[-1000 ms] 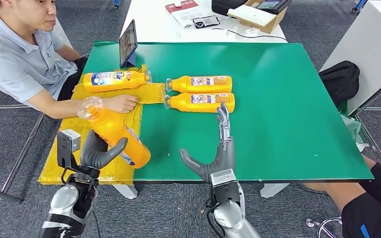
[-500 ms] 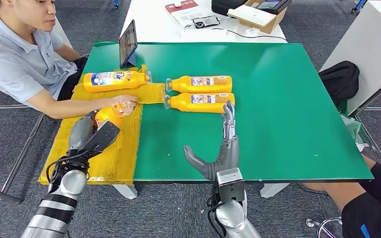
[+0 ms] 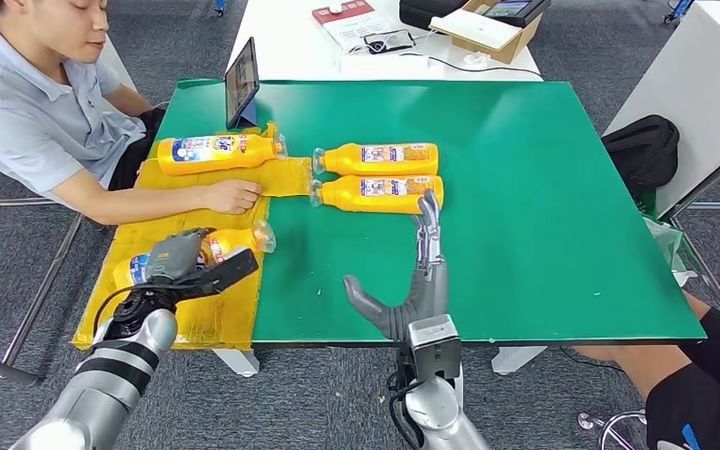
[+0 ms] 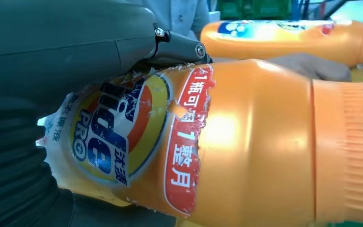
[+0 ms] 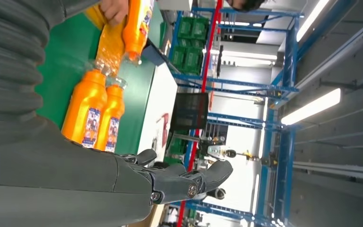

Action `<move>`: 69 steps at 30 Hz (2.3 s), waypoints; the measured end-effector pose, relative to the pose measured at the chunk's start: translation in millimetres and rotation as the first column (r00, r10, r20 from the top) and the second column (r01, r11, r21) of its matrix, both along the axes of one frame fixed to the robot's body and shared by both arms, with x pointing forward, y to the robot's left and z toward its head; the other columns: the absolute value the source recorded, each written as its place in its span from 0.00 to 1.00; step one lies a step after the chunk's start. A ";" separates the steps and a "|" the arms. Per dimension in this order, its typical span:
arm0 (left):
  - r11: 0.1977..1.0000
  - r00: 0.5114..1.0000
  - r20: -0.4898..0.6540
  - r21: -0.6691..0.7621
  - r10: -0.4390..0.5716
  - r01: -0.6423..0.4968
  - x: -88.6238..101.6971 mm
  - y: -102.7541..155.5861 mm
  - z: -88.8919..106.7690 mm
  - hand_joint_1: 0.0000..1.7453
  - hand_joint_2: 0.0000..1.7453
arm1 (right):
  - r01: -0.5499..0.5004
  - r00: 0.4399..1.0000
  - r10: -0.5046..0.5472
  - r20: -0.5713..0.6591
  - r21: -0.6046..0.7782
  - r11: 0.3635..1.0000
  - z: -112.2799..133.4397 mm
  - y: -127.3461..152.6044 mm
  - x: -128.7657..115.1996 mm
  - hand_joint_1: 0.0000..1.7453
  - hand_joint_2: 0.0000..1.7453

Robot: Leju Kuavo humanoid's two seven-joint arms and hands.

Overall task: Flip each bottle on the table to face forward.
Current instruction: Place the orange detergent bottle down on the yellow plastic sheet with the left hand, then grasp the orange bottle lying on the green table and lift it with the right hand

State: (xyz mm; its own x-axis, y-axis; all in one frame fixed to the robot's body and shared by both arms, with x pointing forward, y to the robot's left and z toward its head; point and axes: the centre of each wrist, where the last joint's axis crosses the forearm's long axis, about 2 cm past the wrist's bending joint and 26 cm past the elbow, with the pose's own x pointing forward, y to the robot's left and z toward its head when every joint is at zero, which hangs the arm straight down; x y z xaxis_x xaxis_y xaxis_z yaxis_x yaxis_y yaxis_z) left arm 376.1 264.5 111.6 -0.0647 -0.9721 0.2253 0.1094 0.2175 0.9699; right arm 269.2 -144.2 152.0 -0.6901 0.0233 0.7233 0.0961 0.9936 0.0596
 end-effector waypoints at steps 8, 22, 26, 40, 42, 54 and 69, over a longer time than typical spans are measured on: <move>0.995 0.990 -0.119 0.048 -0.077 0.083 1.7 -8.0 -14.5 0.06 1.00 | -0.027 0.999 0.027 -0.019 0.002 1.000 -3.8 4.1 0.2 0.00 1.00; 0.902 0.935 -0.174 -0.367 -0.308 0.229 -5.9 -7.1 -20.5 0.00 1.00 | -0.052 0.998 0.052 -0.042 0.009 0.999 -8.7 5.6 1.1 0.00 1.00; 0.898 0.936 -0.169 -0.376 -0.308 0.228 -7.6 -6.9 -20.7 0.00 1.00 | -0.053 0.998 0.053 -0.045 0.008 0.999 -9.6 5.7 1.1 0.00 1.00; 0.352 0.943 0.096 -0.912 -0.318 0.211 -43.7 -27.4 -10.9 0.00 1.00 | -0.052 0.997 0.052 -0.055 0.008 0.999 -11.5 7.5 2.6 0.00 1.00; 0.327 0.951 0.130 -0.918 -0.282 0.222 -44.7 -28.6 -5.2 0.00 1.00 | -0.049 0.997 0.049 -0.057 0.005 0.999 -12.2 7.5 2.4 0.00 1.00; 0.044 0.931 0.364 -0.930 -0.010 0.364 -59.8 -52.1 33.3 0.00 1.00 | -0.018 0.999 0.014 -0.035 -0.117 0.993 -17.9 -0.4 4.8 0.00 1.00; -0.037 0.886 0.339 -0.929 0.318 0.369 -93.1 -40.7 38.3 0.00 1.00 | -0.037 0.976 -0.129 -0.178 -0.710 0.704 -57.7 -79.2 40.8 0.00 1.00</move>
